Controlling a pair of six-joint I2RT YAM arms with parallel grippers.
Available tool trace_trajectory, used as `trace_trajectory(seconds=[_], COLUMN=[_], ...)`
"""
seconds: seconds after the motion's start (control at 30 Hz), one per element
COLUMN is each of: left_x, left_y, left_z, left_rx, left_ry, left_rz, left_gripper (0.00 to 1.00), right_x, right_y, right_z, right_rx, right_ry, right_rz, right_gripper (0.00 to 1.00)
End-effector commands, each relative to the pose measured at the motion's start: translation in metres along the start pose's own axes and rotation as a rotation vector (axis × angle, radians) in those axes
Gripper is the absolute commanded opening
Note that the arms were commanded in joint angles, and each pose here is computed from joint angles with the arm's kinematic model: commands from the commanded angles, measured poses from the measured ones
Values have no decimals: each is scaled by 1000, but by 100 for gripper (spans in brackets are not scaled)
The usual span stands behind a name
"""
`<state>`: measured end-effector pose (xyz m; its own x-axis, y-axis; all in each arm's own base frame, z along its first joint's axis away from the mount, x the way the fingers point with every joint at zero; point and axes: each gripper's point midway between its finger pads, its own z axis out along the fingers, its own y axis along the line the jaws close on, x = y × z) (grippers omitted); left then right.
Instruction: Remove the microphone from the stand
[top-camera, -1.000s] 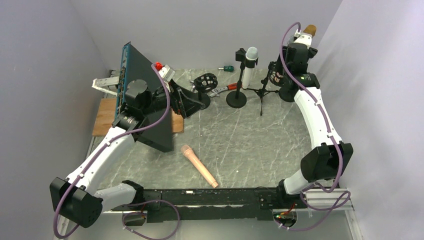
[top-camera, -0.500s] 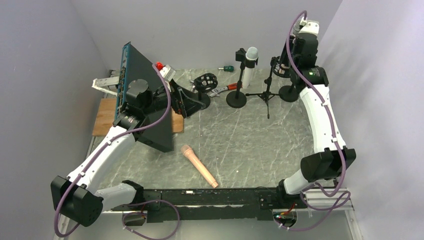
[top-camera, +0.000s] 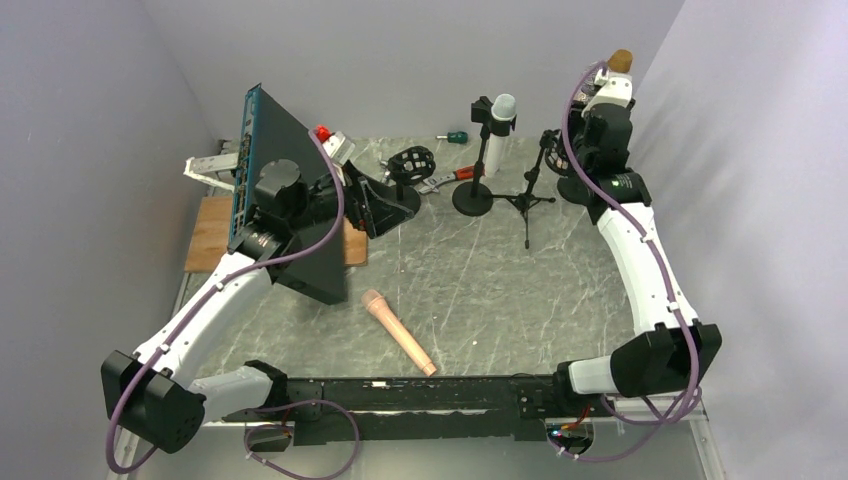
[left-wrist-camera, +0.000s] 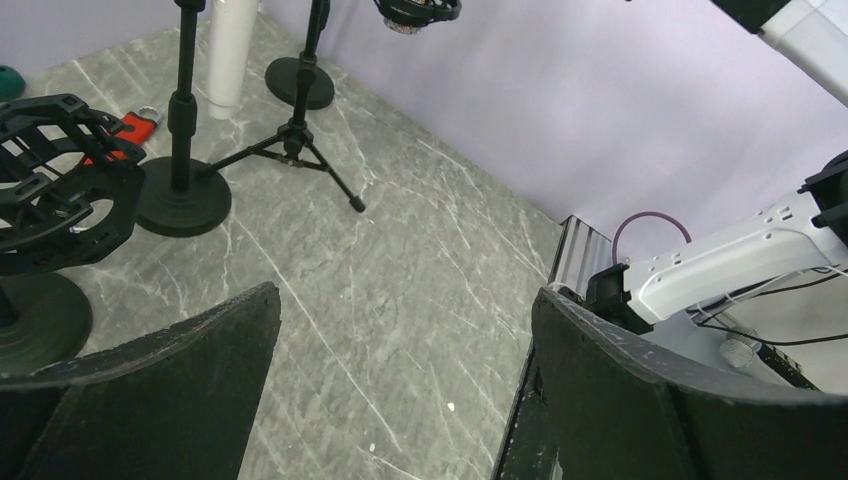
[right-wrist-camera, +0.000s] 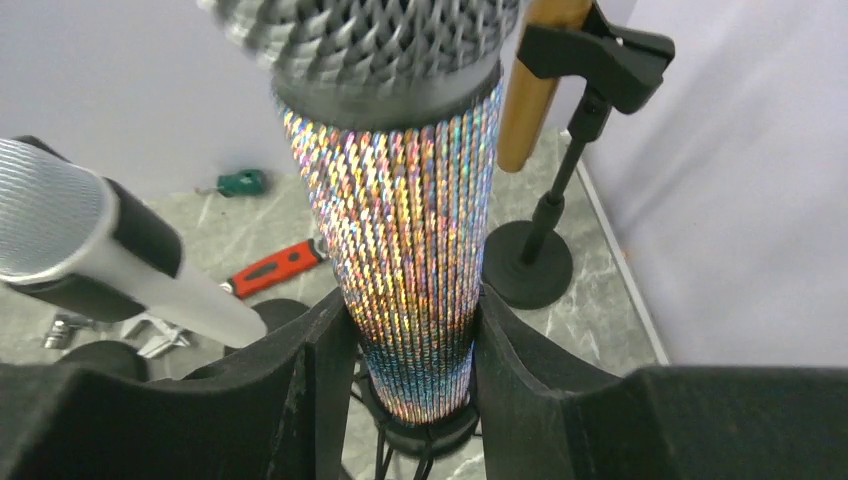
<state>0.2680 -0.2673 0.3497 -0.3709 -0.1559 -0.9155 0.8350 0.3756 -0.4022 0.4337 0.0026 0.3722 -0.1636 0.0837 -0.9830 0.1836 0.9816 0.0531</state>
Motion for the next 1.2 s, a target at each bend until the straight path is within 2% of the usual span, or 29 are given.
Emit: trace_trajectory(seconds=[0.0, 0.4, 0.57, 0.73, 0.93, 1.07, 1.17], left_x=[-13, -5, 10, 31, 53, 54, 46], left_y=[-5, -15, -35, -45, -73, -66, -66], left_z=[2, 10, 18, 29, 35, 44, 48], left_rx=[10, 83, 162, 163, 265, 161, 129], left_ry=[-21, -5, 11, 56, 58, 20, -19], left_rz=[45, 52, 103, 149, 217, 247, 256], left_gripper=[98, 99, 99, 98, 98, 99, 97], right_x=[-31, -13, 4, 35, 60, 62, 65], right_y=[4, 18, 39, 55, 89, 108, 117], right_z=[-5, -74, -102, -125, -163, -188, -201], right_rx=[-24, -206, -373, -507, -790, -954, -1040], right_ry=[-139, -82, -41, 19, -19, -44, -38], right_rz=[65, 93, 71, 86, 71, 79, 105], right_gripper=[16, 11, 10, 8, 8, 1, 1])
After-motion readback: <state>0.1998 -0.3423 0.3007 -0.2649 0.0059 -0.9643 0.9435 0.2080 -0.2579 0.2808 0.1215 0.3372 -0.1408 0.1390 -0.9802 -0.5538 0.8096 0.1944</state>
